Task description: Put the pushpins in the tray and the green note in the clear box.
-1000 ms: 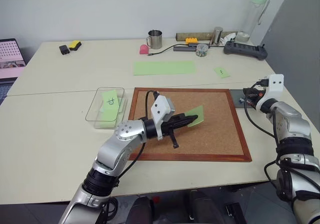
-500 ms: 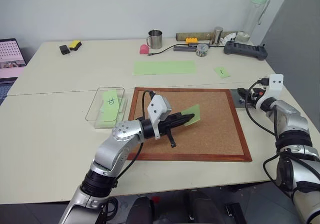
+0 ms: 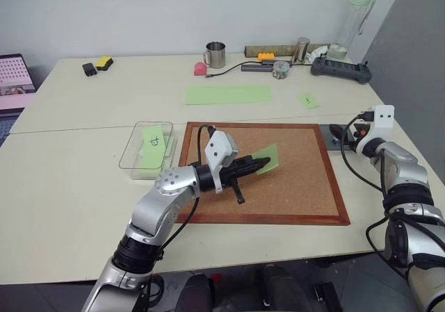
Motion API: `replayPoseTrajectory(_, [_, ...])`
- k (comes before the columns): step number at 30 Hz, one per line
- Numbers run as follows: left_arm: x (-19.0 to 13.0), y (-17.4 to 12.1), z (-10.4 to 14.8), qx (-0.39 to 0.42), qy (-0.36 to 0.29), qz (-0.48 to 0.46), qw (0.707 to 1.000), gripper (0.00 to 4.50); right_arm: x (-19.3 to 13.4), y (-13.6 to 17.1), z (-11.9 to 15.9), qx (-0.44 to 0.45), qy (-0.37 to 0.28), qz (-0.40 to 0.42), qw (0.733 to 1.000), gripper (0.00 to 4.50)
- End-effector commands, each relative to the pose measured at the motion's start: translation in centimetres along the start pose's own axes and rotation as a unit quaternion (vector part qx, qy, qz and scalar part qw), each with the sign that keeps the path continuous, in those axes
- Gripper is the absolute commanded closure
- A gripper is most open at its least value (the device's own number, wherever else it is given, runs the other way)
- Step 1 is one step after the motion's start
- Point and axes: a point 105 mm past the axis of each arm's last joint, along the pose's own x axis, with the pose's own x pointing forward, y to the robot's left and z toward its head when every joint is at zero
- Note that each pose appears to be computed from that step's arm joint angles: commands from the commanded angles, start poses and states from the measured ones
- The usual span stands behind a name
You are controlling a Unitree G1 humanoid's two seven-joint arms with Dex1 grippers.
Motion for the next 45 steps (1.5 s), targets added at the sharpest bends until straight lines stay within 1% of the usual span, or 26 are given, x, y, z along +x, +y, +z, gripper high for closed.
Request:
replayPoseTrajectory(1, [0.0, 0.2, 1.1, 0.017, -0.011, 0.0, 1.0, 4.5, 0.0, -0.4, 0.6, -0.019, -0.011, -0.006, 1.0, 0.02])
replayPoseTrajectory(8, [-0.1, 0.2, 1.1, 0.017, -0.01, 0.004, 1.0, 4.5, 0.1, -0.5, -0.2, -0.027, -0.001, -0.011, 1.0, 0.02])
replayPoseTrajectory(18, [-0.1, 0.4, 1.1, 0.017, -0.01, 0.005, 1.0, 4.5, -0.1, -0.9, 0.0, -0.042, -0.004, -0.014, 0.999, 0.02])
replayPoseTrajectory(22, [-0.1, 0.4, 1.1, 0.017, -0.01, 0.006, 1.0, 4.5, -0.2, -1.0, 1.4, -0.057, -0.029, -0.014, 0.998, 0.02])
replayPoseTrajectory(24, [-0.2, 0.7, 1.2, 0.018, -0.011, 0.012, 1.0, 4.5, -0.5, -0.6, 3.1, -0.099, -0.055, 0.003, 0.994, 0.02])
replayPoseTrajectory(28, [-0.8, 1.7, 1.5, 0.016, -0.015, 0.04, 0.999, 4.5, -1.2, 0.5, 5.9, -0.15, -0.09, 0.049, 0.983, 0.02])
replayPoseTrajectory(30, [-1.3, 2.5, 1.9, 0.015, -0.02, 0.062, 0.998, 4.5, -1.7, 1.6, 7.0, -0.189, -0.103, 0.083, 0.973, 0.02])
replayPoseTrajectory(33, [-1.9, 3.3, 2.3, 0.013, -0.024, 0.088, 0.996, 4.5, -2.3, 3.0, 7.7, -0.22, -0.112, 0.124, 0.961, 0.02])
replayPoseTrajectory(36, [-3.3, 5.7, 3.3, 0.019, -0.028, 0.166, 0.986, 4.5, -3.5, 6.9, 7.2, -0.277, -0.11, 0.222, 0.928, 0.02])
replayPoseTrajectory(38, [-4.8, 7.9, 4.1, 0.031, -0.03, 0.248, 0.968, 4.5, -4.9, 10.4, 7.1, -0.249, -0.122, 0.3, 0.913, 0.02])
replayPoseTrajectory(40, [-6.4, 9.7, 4.3, 0.041, -0.019, 0.317, 0.947, 4.5, -6.2, 13.2, 7.2, -0.23, -0.128, 0.356, 0.897, 0.02])
replayPoseTrajectory(43, [-9.6, 11.7, 4.0, 0.047, -0.004, 0.413, 0.909, 4.5, -8.1, 16.9, 6.8, -0.218, -0.126, 0.421, 0.871, 0.02])
replayPoseTrajectory(45, [-11.5, 12.4, 3.8, 0.046, 0.006, 0.461, 0.886, 4.5, -9.4, 19.2, 7.2, -0.194, -0.132, 0.458, 0.857, 0.02])
